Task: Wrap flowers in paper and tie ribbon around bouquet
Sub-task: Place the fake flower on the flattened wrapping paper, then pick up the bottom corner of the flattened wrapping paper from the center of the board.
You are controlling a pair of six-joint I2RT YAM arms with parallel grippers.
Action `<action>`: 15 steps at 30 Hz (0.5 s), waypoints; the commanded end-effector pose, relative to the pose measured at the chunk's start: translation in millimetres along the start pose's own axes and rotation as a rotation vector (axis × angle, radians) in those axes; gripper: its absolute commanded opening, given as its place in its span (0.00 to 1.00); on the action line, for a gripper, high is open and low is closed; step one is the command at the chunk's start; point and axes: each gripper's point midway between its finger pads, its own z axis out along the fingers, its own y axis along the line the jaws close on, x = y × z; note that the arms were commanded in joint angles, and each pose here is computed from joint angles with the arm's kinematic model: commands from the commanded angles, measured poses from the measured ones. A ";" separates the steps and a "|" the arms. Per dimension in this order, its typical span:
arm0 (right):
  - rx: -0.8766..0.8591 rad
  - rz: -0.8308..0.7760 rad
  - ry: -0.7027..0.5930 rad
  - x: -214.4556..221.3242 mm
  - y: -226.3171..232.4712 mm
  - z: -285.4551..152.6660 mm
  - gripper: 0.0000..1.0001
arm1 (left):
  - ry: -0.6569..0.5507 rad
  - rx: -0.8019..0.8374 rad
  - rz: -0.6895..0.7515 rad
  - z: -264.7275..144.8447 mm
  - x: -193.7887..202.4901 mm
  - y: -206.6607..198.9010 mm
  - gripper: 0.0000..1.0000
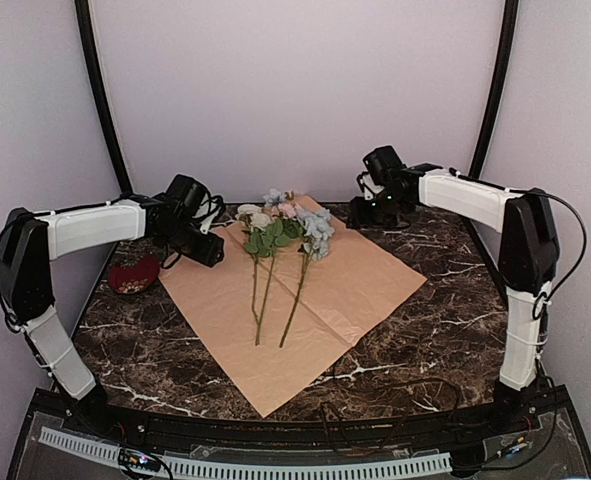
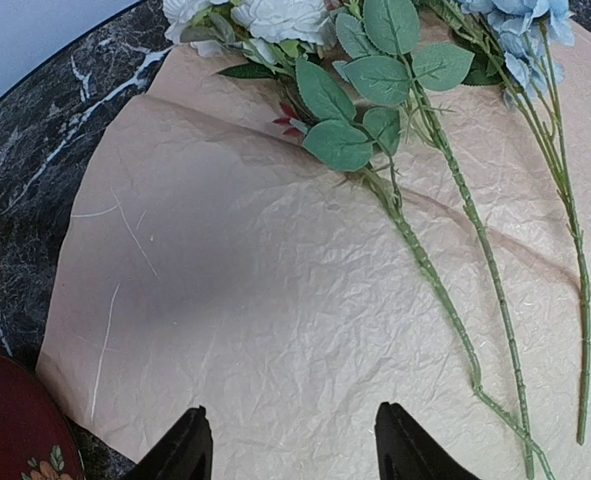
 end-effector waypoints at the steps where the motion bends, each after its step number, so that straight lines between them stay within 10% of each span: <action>1: 0.245 -0.072 0.086 31.7 -79.2 -6.2 0.54 | 0.056 -0.014 0.006 13.0 12.3 3.4 0.58; 15: 0.455 -0.169 0.261 92.5 -141.0 33.3 0.50 | 0.267 -0.111 0.032 68.3 61.1 20.5 0.58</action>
